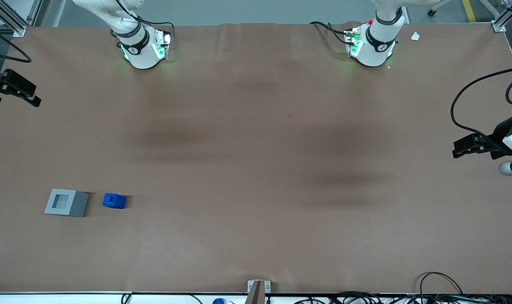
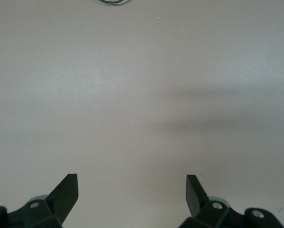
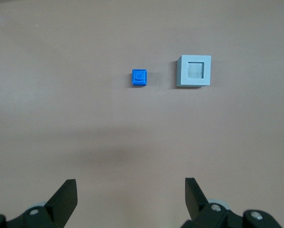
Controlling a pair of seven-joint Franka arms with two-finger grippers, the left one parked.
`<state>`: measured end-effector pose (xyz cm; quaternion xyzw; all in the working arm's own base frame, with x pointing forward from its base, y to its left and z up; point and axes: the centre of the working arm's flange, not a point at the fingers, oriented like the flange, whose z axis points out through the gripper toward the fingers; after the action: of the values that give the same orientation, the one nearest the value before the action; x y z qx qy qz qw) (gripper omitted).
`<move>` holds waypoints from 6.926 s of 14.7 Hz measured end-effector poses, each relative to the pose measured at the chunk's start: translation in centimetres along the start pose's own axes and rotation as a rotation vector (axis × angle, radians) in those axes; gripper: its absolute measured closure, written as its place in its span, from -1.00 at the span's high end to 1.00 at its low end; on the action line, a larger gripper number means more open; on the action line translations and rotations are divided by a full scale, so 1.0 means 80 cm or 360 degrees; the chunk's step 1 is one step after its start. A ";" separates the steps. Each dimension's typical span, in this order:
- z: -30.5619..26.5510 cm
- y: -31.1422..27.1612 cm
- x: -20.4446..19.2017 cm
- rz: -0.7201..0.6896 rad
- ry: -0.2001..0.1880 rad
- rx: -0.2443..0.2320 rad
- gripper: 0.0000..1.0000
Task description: Insert blue part into gray base with right arm
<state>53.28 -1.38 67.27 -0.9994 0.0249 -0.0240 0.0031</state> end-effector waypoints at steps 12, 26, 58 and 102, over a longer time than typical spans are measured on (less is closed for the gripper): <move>0.047 0.043 0.022 0.0091 -0.0084 -0.0021 1.00; 0.363 0.041 0.106 0.0078 -0.0173 -0.0002 1.00; 0.568 0.010 0.155 0.0031 0.0064 0.0017 0.01; 0.464 0.210 0.186 0.0076 -0.0016 -0.0015 0.01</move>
<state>69.08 -18.75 30.78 -0.9986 0.0487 -0.0187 -0.0007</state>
